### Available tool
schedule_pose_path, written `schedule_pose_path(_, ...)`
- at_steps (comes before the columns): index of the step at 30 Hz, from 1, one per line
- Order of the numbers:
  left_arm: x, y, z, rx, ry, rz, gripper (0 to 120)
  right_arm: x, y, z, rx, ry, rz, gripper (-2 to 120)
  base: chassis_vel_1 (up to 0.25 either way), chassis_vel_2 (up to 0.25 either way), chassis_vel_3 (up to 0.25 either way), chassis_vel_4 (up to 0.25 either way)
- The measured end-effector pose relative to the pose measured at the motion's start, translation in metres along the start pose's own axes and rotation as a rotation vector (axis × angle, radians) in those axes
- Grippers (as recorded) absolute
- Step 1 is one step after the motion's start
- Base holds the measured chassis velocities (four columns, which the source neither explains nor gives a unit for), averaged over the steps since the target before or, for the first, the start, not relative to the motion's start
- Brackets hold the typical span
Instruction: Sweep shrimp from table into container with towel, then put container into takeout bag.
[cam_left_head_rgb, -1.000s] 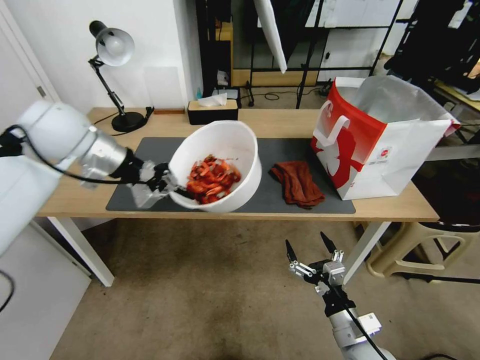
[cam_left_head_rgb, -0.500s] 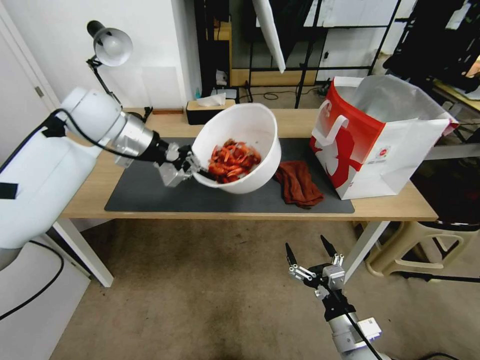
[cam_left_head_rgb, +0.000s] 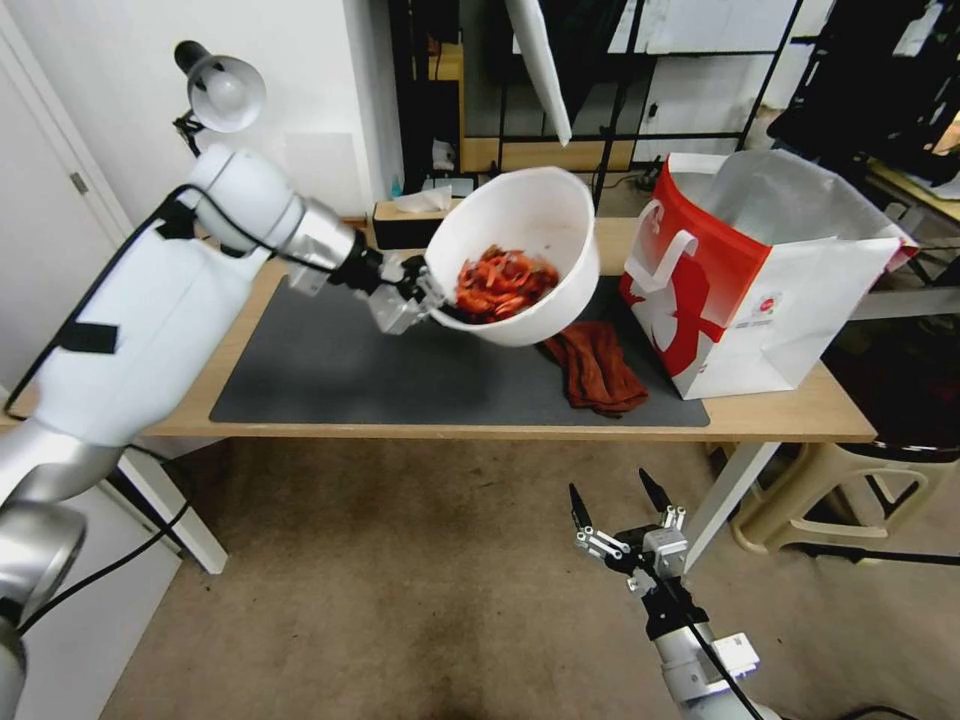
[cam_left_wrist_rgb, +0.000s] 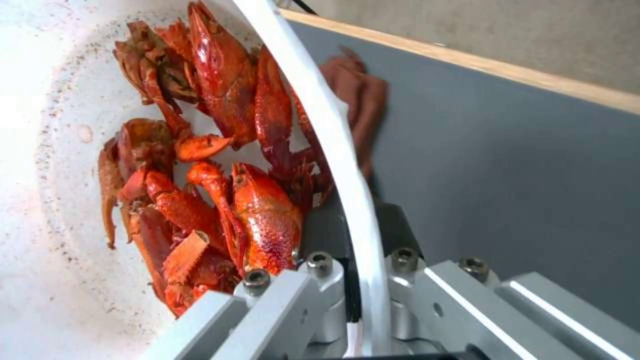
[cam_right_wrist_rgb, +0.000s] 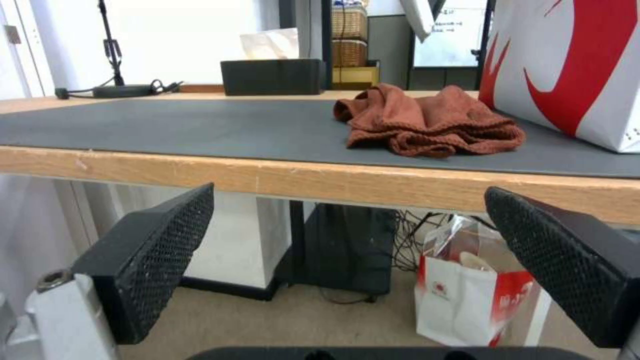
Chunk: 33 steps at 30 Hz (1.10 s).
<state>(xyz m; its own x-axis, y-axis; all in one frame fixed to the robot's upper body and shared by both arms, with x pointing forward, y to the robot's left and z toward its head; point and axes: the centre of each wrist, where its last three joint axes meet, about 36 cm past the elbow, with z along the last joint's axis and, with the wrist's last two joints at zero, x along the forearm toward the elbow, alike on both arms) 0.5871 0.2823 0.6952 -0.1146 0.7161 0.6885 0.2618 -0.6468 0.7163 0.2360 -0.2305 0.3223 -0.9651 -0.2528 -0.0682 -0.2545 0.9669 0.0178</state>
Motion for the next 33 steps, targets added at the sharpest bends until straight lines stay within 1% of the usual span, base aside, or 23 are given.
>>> schedule_pose_path(2,-0.008,0.009,0.005,0.008,-0.002,-0.005,0,0.000,0.001,0.001,-0.003,0.000,0.000,100,0.000,0.000,0.000,0.000)
schedule_pose_path(4,-0.010,0.012,0.007,0.010,0.000,-0.008,0,0.000,0.001,0.001,-0.003,-0.001,0.000,100,0.000,0.000,0.000,0.000)
schedule_pose_path(6,-0.016,0.028,0.013,0.007,0.008,-0.019,0,-0.002,0.001,0.001,-0.003,-0.004,-0.001,100,0.000,0.000,0.000,0.000)
schedule_pose_path(7,-0.016,0.028,0.013,0.007,0.008,-0.019,0,-0.002,0.001,0.001,-0.003,-0.004,-0.001,100,0.000,0.000,0.000,0.000)
schedule_pose_path(10,-0.029,0.054,0.017,-0.013,-0.008,-0.042,0,-0.003,0.000,0.001,-0.004,-0.007,0.001,100,0.000,0.000,0.000,0.000)
schedule_pose_path(11,-0.029,0.054,0.017,-0.013,-0.008,-0.042,0,-0.003,0.000,0.001,-0.004,-0.007,0.001,100,0.000,0.000,0.000,0.000)
schedule_pose_path(12,-0.034,0.062,0.017,-0.022,-0.013,-0.047,0,-0.004,0.000,0.001,-0.004,-0.009,0.002,100,0.000,0.000,0.000,0.000)
schedule_pose_path(13,-0.042,0.075,0.017,-0.036,-0.018,-0.052,0,-0.006,-0.001,0.001,-0.003,-0.011,0.001,100,0.000,0.000,0.000,0.000)
schedule_pose_path(15,-0.052,0.093,0.019,-0.050,-0.028,-0.059,0,-0.008,-0.001,0.002,-0.005,-0.012,-0.001,100,0.000,0.000,0.000,0.000)
schedule_pose_path(16,-0.052,0.093,0.019,-0.050,-0.028,-0.059,0,-0.008,-0.001,0.002,-0.005,-0.012,-0.001,100,0.000,0.000,0.000,0.000)
schedule_pose_path(19,-0.063,0.118,0.026,-0.048,-0.036,-0.082,0,-0.009,-0.002,0.002,-0.006,-0.012,-0.003,100,0.000,0.000,0.000,0.000)
schedule_pose_path(20,-0.063,0.118,0.026,-0.048,-0.036,-0.082,0,-0.009,-0.002,0.002,-0.006,-0.012,-0.003,100,0.000,0.000,0.000,0.000)
schedule_pose_path(21,-0.065,0.125,0.029,-0.042,-0.037,-0.093,0,-0.008,-0.002,0.002,-0.006,-0.011,-0.005,100,0.000,0.000,0.000,0.000)
schedule_pose_path(23,-0.064,0.135,0.032,-0.043,-0.034,-0.105,0,-0.009,-0.002,0.002,-0.006,-0.013,-0.007,100,0.000,0.000,0.000,0.000)
schedule_pose_path(24,-0.064,0.135,0.032,-0.043,-0.034,-0.105,0,-0.009,-0.002,0.002,-0.006,-0.013,-0.007,100,0.000,0.000,0.000,0.000)
schedule_pose_path(25,-0.064,0.144,0.032,-0.050,-0.029,-0.114,0,-0.011,-0.002,0.002,-0.007,-0.015,-0.007,100,0.000,0.000,0.000,0.000)
schedule_pose_path(26,-0.065,0.146,0.032,-0.051,-0.028,-0.116,0,-0.011,-0.002,0.002,-0.008,-0.015,-0.007,100,0.000,0.000,0.000,0.000)
schedule_pose_path(27,-0.066,0.153,0.032,-0.057,-0.021,-0.120,0,-0.012,-0.002,0.003,-0.009,-0.015,-0.007,100,0.000,0.000,0.000,0.000)
schedule_pose_path(28,-0.066,0.153,0.032,-0.057,-0.021,-0.120,0,-0.012,-0.002,0.003,-0.009,-0.015,-0.007,100,0.000,0.000,0.000,0.000)
schedule_pose_path(29,-0.068,0.162,0.031,-0.064,-0.016,-0.125,0,-0.012,-0.001,0.003,-0.010,-0.015,-0.007,100,0.000,0.000,0.000,0.000)
schedule_pose_path(30,-0.070,0.175,0.031,-0.075,-0.012,-0.133,0,-0.013,-0.001,0.004,-0.011,-0.014,-0.007,100,0.000,0.000,0.000,0.000)
schedule_pose_path(31,-0.070,0.175,0.031,-0.075,-0.012,-0.133,0,-0.013,-0.001,0.004,-0.011,-0.014,-0.007,100,0.000,0.000,0.000,0.000)
schedule_pose_path(33,-0.075,0.189,0.030,-0.083,-0.012,-0.142,0,-0.013,-0.001,0.004,-0.012,-0.015,-0.006,100,0.000,0.000,0.000,0.000)
